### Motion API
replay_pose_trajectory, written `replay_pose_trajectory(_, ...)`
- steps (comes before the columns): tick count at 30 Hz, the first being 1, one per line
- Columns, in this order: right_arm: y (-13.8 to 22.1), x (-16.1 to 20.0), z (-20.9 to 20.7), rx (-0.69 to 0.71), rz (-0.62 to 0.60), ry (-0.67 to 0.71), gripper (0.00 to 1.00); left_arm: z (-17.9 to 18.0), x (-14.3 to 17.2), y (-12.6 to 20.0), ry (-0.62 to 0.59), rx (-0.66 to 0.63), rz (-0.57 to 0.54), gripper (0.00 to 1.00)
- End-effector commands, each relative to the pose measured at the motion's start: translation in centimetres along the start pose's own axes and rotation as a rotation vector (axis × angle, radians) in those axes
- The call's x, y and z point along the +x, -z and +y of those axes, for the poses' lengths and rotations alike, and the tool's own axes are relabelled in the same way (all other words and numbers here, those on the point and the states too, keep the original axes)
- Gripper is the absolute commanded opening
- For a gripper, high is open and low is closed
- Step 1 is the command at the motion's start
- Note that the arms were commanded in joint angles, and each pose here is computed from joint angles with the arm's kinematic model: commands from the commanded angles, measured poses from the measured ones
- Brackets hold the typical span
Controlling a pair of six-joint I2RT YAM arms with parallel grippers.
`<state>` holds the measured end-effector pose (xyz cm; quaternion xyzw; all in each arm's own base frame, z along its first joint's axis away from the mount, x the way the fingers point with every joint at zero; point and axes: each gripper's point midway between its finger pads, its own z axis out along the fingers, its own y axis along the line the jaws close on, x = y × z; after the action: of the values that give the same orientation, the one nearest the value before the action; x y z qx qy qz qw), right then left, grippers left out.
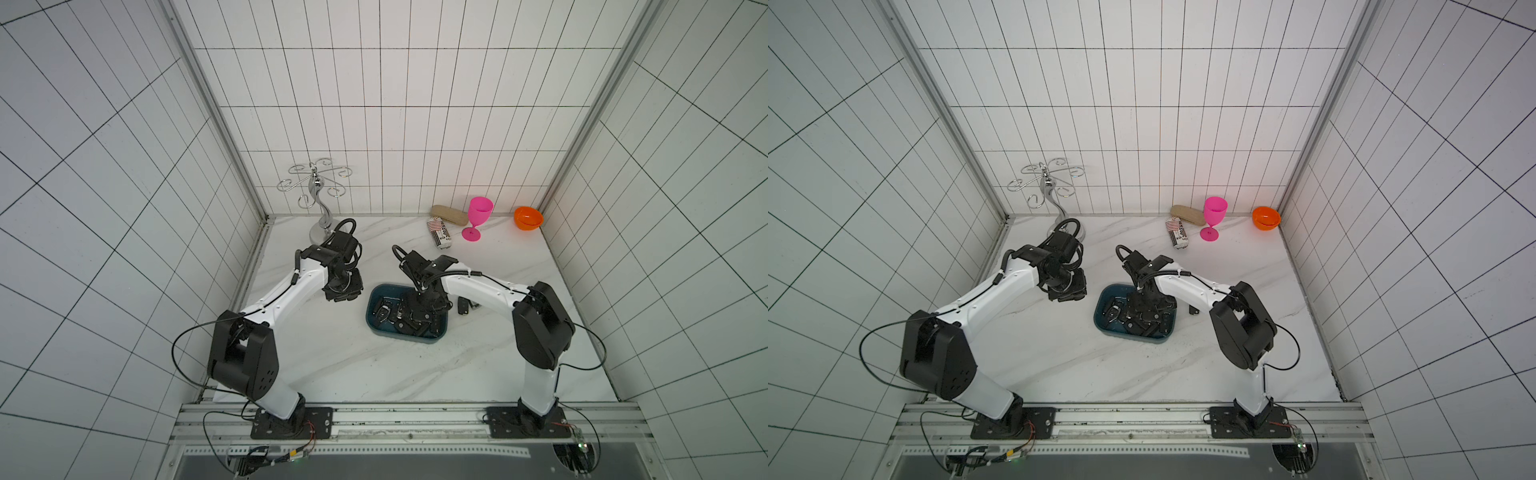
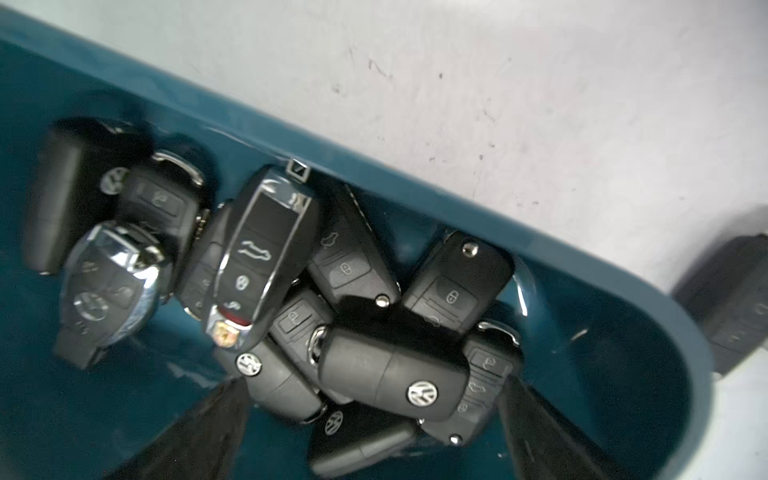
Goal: Place the car key into the storage box
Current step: Pick up the car key from the center of the board, then place the car key in the storage box.
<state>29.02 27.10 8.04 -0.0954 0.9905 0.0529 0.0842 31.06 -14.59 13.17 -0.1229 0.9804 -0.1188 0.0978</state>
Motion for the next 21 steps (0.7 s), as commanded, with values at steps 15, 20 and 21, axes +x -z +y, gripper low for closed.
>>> replay_pose_trajectory(15,9.7,-3.2,-9.0,0.015,-0.259,-0.208,0.99,-7.6,3.6,-0.5,-0.242,0.107,0.028,0.23)
replay_pose_trajectory(20,8.4,-3.6,-14.6,0.081,-0.238,-0.345,0.99,-9.4,5.3,-2.4,-0.335,0.046,0.069,0.23)
replay_pose_trajectory(21,8.0,-3.6,-15.1,0.078,-0.225,-0.360,0.99,-9.7,5.6,-3.0,-0.346,0.035,0.085,0.23)
